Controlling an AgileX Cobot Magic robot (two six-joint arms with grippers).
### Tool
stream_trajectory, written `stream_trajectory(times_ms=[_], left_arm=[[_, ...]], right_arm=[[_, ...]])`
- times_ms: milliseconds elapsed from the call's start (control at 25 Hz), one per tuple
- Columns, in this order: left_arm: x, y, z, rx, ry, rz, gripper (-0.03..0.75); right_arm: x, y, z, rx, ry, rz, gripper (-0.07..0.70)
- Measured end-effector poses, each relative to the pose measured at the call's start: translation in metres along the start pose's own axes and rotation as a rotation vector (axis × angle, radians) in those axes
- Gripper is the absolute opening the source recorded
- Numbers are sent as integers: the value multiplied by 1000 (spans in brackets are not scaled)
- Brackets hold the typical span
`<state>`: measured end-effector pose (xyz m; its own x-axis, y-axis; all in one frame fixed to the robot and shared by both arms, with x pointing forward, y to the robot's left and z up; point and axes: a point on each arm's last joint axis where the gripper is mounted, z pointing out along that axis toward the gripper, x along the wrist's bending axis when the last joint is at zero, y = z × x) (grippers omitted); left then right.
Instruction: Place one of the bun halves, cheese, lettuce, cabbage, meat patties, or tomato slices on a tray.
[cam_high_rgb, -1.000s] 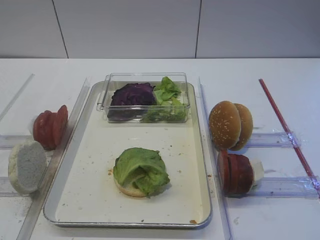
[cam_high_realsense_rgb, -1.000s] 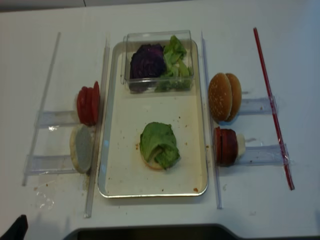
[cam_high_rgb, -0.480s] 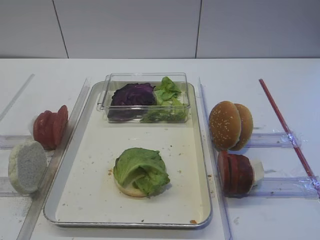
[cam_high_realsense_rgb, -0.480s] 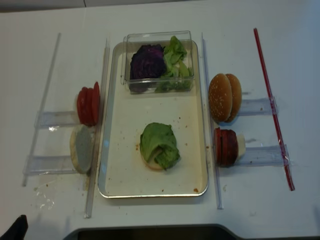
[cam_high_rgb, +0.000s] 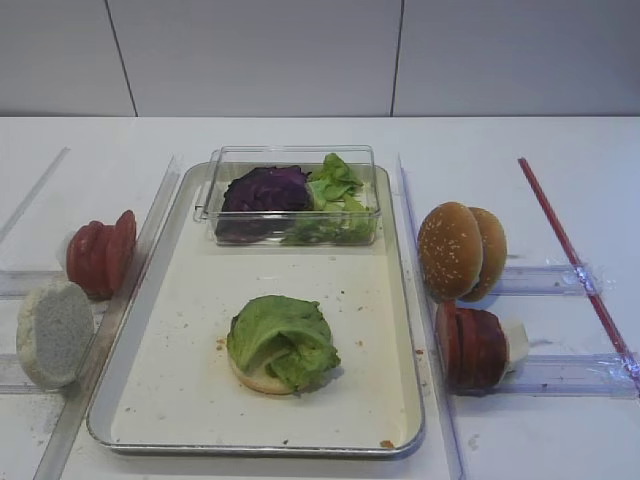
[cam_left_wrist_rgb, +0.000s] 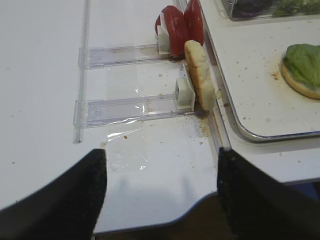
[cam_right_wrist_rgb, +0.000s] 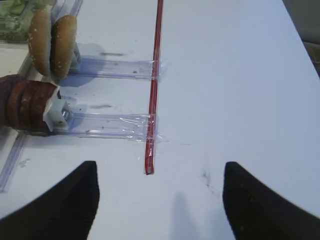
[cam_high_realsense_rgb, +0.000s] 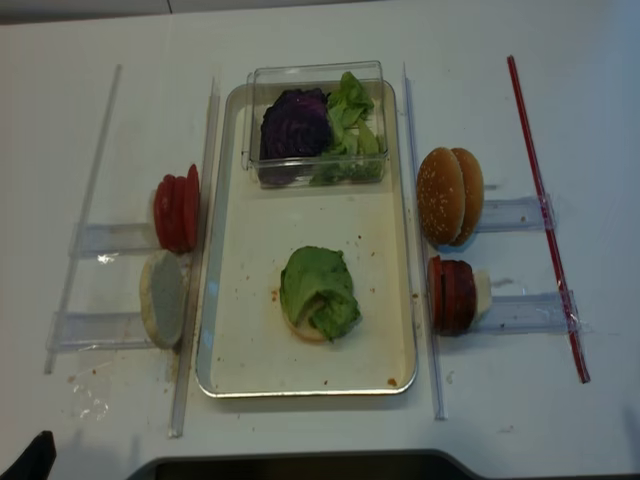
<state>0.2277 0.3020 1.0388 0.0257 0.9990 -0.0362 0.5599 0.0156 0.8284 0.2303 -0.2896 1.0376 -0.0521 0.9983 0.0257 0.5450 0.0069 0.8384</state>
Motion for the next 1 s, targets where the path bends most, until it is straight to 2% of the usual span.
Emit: stream_trajectory(times_ms=[1000], left_arm=[[0,0,0,0,0,0,436]], right_arm=[[1,0,2,-6,11,6,531]])
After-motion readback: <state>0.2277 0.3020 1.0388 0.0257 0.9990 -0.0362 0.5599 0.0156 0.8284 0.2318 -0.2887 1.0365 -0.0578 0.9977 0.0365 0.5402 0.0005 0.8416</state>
